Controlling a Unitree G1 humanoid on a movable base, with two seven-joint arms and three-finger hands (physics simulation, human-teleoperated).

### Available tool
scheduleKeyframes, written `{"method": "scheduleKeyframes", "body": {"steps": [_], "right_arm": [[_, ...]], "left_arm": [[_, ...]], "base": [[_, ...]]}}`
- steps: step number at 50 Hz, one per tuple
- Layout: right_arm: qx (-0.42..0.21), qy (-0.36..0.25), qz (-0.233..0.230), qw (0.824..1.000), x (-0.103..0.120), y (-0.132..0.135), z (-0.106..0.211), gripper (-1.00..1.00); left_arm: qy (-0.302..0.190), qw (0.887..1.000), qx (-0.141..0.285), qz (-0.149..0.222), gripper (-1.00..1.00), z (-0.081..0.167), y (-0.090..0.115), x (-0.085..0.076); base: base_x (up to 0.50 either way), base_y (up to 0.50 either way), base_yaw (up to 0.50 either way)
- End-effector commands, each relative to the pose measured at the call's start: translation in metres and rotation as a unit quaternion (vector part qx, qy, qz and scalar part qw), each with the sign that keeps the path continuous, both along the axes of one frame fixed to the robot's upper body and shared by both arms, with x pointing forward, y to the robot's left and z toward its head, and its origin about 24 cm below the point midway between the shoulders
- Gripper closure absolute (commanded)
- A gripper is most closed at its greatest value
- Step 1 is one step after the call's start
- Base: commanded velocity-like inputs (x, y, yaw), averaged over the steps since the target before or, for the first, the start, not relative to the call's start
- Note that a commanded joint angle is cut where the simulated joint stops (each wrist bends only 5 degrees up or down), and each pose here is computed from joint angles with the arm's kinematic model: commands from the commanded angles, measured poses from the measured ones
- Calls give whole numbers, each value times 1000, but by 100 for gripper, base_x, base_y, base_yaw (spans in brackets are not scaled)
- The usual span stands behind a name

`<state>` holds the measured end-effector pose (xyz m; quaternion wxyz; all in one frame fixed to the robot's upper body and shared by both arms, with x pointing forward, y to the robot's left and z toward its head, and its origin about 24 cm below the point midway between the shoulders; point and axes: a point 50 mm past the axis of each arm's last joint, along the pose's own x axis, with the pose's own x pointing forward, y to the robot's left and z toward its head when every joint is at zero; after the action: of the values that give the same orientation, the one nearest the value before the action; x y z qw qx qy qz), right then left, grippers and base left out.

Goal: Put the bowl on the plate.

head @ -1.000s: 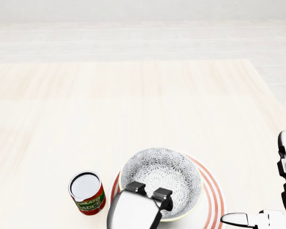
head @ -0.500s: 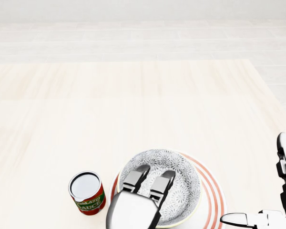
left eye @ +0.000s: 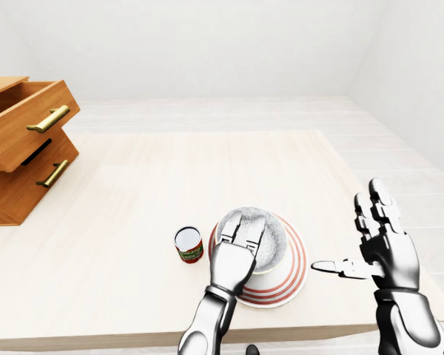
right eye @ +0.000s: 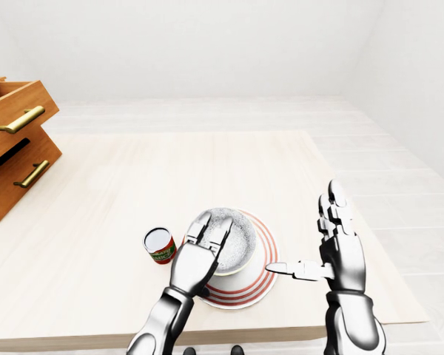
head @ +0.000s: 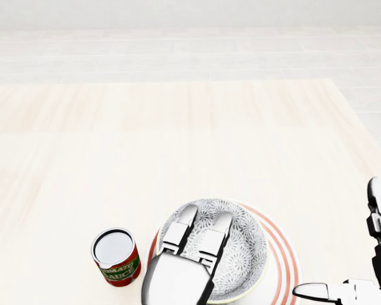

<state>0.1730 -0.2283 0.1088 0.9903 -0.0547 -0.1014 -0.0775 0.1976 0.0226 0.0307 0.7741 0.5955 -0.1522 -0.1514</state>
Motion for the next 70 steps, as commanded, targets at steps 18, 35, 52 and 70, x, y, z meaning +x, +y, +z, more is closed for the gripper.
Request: {"method": "scheduleKeyframes", "body": {"steps": [18, 35, 52, 70], "right_arm": [[-2, 4, -2, 1000, 2, 0, -2, -100], [-6, -8, -3, 1000, 0, 0, 4, -100], [-3, -6, -4, 1000, 1, 0, 3, -100], [-1, -4, -4, 1000, 2, 0, 1, -100]], "left_arm": [[-14, 1000, -9, 1, -100, 22, 4, 0], [-20, 1000, -18, -4, -100, 33, 6, -5], [-29, 999, -32, -4, -100, 48, 13, -9], [-31, 998, -47, 6, -100, 59, 27, -13]], "base": [[0, 0, 0], [0, 0, 0], [0, 0, 0], [0, 0, 0]]}}
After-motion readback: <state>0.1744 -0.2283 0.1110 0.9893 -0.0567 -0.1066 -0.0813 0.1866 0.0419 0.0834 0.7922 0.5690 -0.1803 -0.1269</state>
